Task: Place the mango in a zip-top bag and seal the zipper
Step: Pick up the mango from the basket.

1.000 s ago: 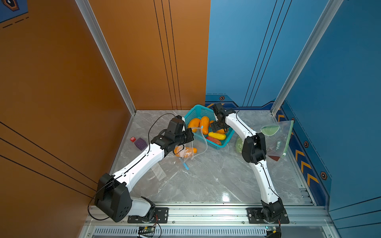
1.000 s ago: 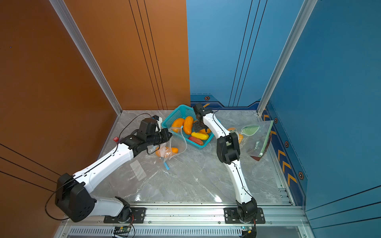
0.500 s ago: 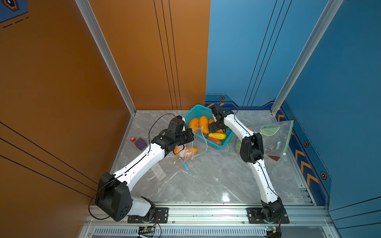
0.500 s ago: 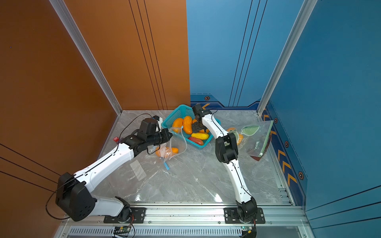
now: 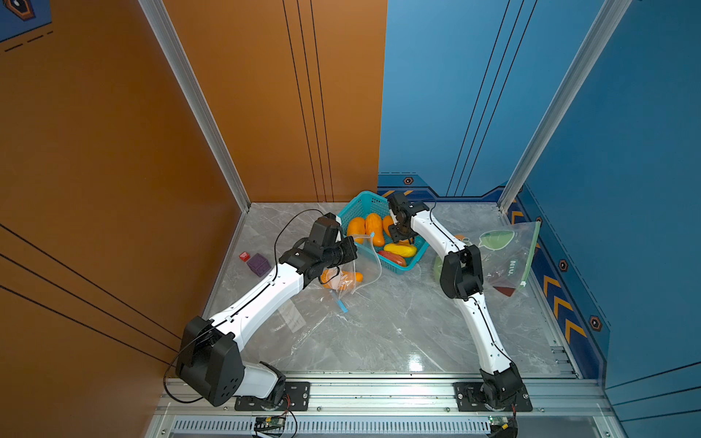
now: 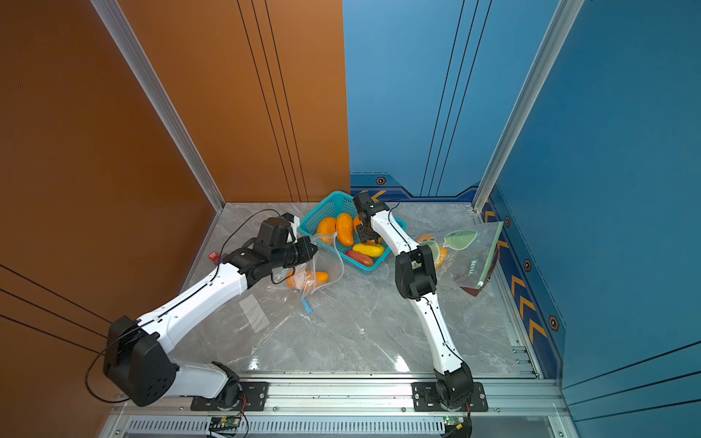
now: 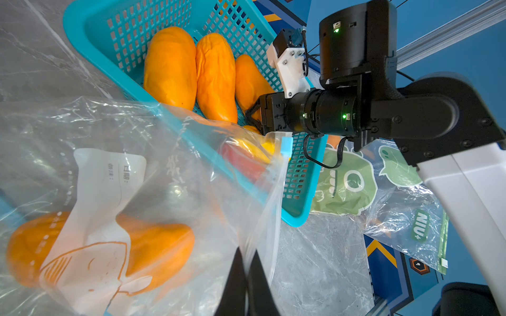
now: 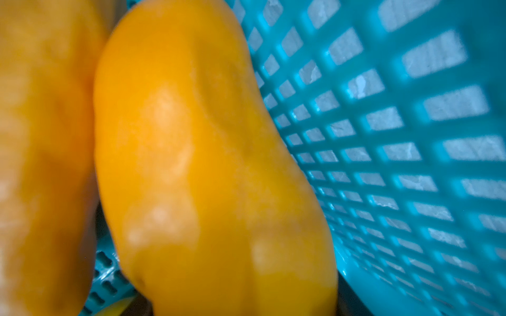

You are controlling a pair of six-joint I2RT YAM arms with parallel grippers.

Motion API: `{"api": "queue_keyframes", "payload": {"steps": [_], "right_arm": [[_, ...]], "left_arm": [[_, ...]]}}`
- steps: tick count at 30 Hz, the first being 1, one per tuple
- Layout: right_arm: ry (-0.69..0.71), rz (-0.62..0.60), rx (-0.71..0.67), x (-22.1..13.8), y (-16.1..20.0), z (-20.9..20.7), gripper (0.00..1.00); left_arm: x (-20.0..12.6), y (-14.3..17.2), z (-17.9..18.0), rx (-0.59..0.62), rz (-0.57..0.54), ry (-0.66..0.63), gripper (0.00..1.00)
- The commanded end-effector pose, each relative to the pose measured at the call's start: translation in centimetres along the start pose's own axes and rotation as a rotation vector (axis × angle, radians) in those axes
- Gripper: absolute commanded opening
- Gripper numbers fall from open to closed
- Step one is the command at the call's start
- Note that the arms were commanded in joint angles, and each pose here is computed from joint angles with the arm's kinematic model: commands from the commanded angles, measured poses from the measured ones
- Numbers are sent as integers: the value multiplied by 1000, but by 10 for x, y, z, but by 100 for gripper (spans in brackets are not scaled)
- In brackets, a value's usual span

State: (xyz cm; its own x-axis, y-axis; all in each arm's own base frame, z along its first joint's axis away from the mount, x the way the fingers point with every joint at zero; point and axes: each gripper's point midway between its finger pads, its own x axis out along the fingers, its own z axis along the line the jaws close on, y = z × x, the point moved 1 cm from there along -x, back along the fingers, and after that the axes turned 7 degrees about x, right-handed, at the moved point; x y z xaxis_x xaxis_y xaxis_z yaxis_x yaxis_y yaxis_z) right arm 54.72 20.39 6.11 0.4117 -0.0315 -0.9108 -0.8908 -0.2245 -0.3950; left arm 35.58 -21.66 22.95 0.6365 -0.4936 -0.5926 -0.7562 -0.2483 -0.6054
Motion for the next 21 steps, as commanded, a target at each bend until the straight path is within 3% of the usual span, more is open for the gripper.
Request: {"api": "queue_keyframes", "payload": {"steps": [1, 12, 21], "right_arm": [[12, -79, 18, -38, -21, -8, 36], [-20, -208, 49, -123, -41, -12, 20], [-187, -243, 218, -212, -3, -2, 19]], "left_arm": [[-1, -10, -4, 23, -21, 13, 0], [-5, -12, -2, 33, -36, 6, 0], [-4, -12, -3, 38, -38, 5, 0]]}}
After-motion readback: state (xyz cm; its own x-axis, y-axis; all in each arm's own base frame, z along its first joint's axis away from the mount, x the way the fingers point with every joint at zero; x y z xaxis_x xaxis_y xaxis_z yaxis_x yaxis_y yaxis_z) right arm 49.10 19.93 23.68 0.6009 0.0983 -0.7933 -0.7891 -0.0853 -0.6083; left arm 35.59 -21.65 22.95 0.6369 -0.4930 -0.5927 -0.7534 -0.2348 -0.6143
